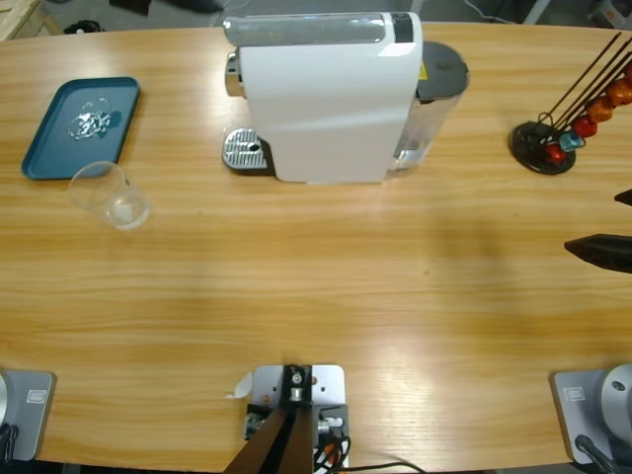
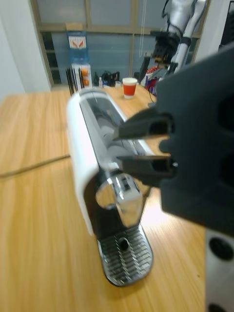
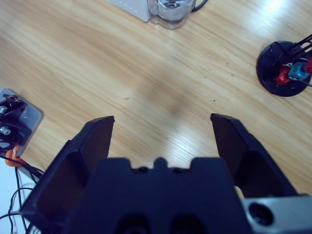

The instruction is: Pour coffee

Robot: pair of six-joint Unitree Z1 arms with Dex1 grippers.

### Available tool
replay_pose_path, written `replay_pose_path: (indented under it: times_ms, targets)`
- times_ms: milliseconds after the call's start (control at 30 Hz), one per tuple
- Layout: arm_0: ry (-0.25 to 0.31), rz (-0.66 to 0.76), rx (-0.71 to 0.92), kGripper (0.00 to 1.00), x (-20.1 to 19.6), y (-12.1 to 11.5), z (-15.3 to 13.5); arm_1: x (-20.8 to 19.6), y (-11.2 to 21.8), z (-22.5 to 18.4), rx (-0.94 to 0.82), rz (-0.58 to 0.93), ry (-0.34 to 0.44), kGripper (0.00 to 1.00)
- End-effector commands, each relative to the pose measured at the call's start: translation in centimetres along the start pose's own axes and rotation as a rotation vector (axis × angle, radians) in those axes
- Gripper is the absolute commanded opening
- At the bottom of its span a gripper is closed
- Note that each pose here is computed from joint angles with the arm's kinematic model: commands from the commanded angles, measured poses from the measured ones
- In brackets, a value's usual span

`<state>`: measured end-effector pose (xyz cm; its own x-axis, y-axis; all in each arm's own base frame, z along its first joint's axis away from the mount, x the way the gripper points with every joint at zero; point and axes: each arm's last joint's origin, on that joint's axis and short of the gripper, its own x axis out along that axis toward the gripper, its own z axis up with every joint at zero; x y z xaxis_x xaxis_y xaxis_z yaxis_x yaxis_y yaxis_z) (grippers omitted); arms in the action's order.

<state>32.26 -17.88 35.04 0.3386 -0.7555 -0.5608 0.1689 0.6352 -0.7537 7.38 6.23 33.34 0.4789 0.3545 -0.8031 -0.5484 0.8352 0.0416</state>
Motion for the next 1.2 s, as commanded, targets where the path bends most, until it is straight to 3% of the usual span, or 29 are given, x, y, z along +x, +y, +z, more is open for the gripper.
replay_pose_path:
  times_ms: [33, 100, 167, 267, 500, 533, 600, 633, 1000, 1200]
  targets:
    - [0.043, 0.062, -0.039, 0.942, 1.0, 1.8, -1.3, 1.0, 0.0, -0.2, -0.004, 0.003, 0.043, 0.885]
    - [0.05, 0.066, -0.042, 0.883, 1.4, 1.9, -1.2, 1.0, 0.0, -0.2, -0.004, 0.003, 0.042, 0.884]
    - [0.069, 0.051, -0.046, 0.732, 2.0, 2.0, -1.0, 1.0, 0.0, -0.2, -0.004, 0.003, 0.042, 0.883]
    - [0.089, 0.045, -0.058, 0.657, 2.8, 2.1, -1.0, 1.0, 0.0, -0.2, -0.004, 0.003, 0.044, 0.882]
    - [0.103, 0.041, -0.061, 0.266, 3.2, 2.2, -1.1, 1.2, 0.0, -0.1, -0.005, 0.003, 0.053, 0.881]
    - [0.103, 0.041, -0.062, 0.258, 3.2, 2.2, -1.1, 1.2, 0.0, -0.1, -0.005, 0.003, 0.054, 0.881]
    - [0.104, 0.039, -0.061, 0.065, 3.2, 2.2, -1.1, 1.3, 0.0, -0.1, -0.005, 0.002, 0.056, 0.881]
    - [0.105, 0.04, -0.061, 0.025, 3.2, 2.2, -1.1, 1.3, 0.0, -0.1, -0.005, 0.002, 0.056, 0.881]
    - [0.121, 0.011, -0.059, 0.0, 3.3, 1.9, -0.9, 1.3, 0.1, 0.0, -0.005, 0.002, 0.059, 0.881]
    - [0.094, -0.063, -0.034, 0.0, 2.3, -0.4, 0.3, 1.3, 0.1, 0.0, -0.005, 0.003, 0.059, 0.881]
